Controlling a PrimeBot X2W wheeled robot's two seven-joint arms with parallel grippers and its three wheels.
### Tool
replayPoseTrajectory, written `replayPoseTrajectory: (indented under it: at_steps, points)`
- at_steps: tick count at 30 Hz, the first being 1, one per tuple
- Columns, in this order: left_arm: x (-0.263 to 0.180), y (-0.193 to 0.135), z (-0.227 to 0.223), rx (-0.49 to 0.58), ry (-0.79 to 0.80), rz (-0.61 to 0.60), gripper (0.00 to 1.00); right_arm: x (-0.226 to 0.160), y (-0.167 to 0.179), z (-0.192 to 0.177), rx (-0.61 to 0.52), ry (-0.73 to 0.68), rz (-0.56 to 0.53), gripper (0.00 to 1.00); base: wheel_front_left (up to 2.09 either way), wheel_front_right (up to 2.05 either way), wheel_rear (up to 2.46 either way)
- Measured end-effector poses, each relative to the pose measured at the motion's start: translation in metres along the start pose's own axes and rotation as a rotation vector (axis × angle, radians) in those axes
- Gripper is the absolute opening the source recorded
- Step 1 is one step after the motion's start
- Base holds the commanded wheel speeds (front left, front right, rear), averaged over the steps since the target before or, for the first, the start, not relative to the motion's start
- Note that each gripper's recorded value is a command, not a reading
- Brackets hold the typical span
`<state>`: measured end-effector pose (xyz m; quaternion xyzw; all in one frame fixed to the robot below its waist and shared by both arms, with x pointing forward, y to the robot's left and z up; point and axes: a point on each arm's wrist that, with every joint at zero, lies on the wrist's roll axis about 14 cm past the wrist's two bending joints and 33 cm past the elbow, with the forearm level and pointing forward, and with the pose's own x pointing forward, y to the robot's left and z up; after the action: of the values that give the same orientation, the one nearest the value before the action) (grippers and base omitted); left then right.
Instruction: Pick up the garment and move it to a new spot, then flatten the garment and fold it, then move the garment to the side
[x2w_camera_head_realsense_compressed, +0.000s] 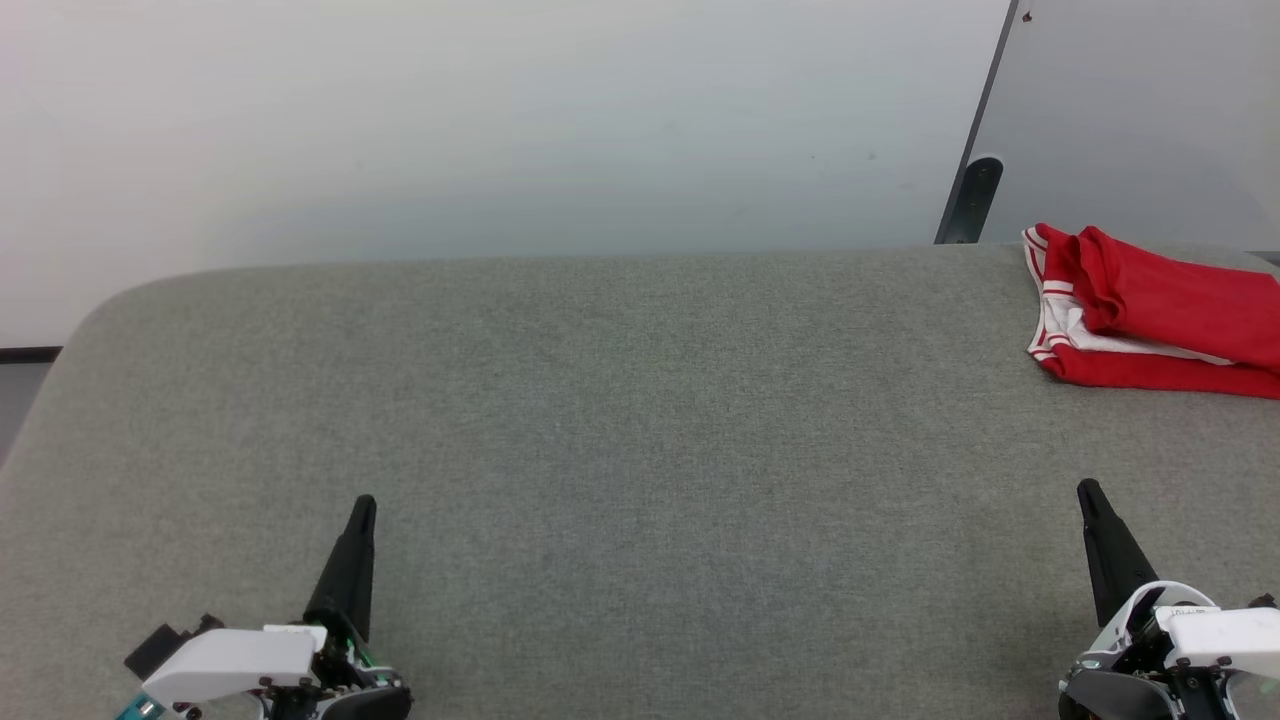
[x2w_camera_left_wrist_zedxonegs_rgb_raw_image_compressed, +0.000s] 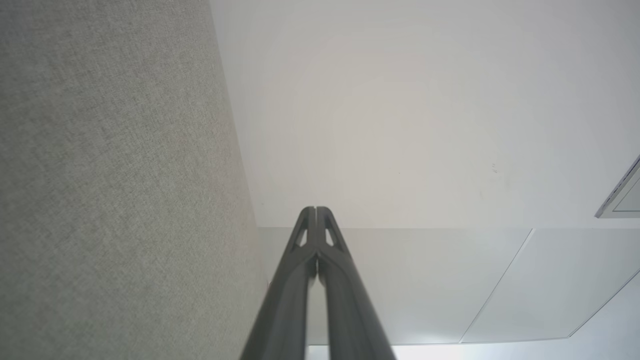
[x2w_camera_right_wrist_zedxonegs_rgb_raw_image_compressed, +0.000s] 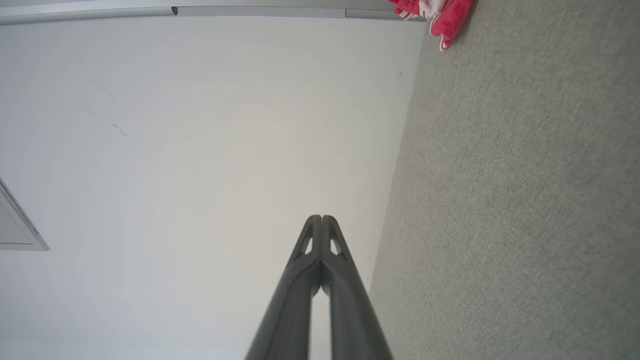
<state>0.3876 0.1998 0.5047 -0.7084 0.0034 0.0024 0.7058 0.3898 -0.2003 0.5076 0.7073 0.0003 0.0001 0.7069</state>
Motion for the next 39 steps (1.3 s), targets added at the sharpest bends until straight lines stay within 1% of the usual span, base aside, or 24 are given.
replayPoseTrajectory:
  at_steps: [39]
  points:
    - [0.0, 0.0, 0.0001, -0.001, -0.001, 0.0, 0.0, 0.0, 0.0, 0.0, 0.0, 0.0, 0.0, 0.0, 0.0, 0.0, 0.0]
